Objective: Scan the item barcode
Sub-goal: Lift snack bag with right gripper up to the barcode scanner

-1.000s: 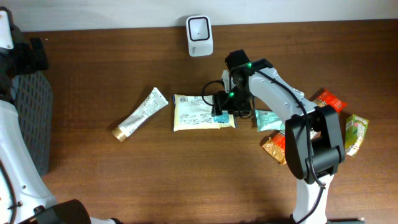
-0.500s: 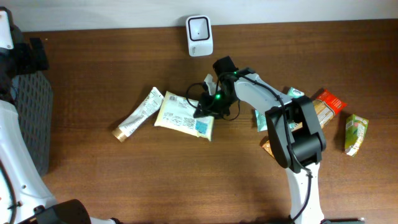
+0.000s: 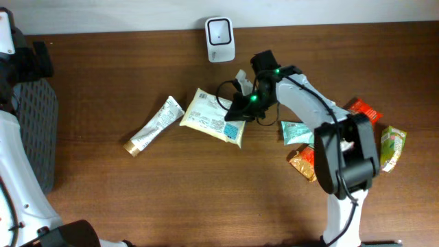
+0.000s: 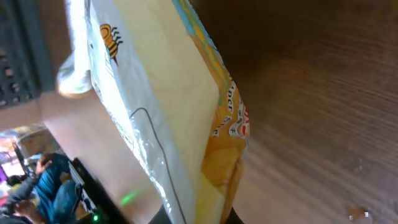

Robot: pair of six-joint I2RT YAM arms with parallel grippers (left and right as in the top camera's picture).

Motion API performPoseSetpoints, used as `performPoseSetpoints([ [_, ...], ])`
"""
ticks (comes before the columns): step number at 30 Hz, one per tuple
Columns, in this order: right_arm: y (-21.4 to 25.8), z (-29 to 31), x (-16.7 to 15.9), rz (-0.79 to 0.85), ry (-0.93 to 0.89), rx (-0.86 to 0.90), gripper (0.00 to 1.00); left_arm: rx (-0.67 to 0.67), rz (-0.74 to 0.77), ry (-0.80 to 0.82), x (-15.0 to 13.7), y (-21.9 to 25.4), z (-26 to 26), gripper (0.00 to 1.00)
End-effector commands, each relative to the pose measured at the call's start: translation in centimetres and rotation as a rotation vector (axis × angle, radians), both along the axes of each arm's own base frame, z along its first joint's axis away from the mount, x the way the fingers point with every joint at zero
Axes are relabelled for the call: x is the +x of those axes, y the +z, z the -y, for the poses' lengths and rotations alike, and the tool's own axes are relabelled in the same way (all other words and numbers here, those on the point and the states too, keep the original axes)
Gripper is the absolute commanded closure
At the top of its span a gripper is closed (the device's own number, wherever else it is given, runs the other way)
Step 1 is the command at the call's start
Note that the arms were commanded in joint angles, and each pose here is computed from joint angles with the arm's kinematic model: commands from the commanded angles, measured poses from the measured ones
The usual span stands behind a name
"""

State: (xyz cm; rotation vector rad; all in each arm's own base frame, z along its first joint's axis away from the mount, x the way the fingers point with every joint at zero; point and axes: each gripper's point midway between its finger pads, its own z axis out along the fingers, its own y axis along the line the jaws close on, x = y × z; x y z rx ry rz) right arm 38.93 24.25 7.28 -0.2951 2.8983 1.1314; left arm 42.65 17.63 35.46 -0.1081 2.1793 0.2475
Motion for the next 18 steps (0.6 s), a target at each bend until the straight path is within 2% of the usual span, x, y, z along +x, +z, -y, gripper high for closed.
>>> performPoseSetpoints([
  [1, 6.0, 0.6, -0.3, 0.139, 0.043, 0.067, 0.96, 0.02, 0.018, -0.012, -0.3, 1.0, 0.2, 0.01],
  [5, 12.6, 4.1, 0.1, 0.283, -0.033, 0.083, 0.96, 0.021, 0.018, -0.012, -0.3, 1.0, 0.2, 0.01],
  [7, 14.6, 6.6, 0.4, 0.358, -0.093, 0.015, 0.96, 0.02, 0.018, -0.012, -0.3, 1.0, 0.2, 0.01],
  [10, 15.9, 9.4, 1.4, 0.501, -0.169, -0.204, 0.96, 0.02, 0.018, -0.012, -0.3, 1.0, 0.2, 0.01],
  [14, 16.6, 11.9, 6.3, 0.776, -0.323, -0.66, 0.96, 0.02, 0.018, -0.012, -0.3, 1.0, 0.2, 0.01],
  [18, 18.7, 11.2, 11.1, 1.07, -0.314, -0.947, 0.96, 0.021, 0.018, -0.012, -0.3, 1.0, 0.2, 0.01],
])
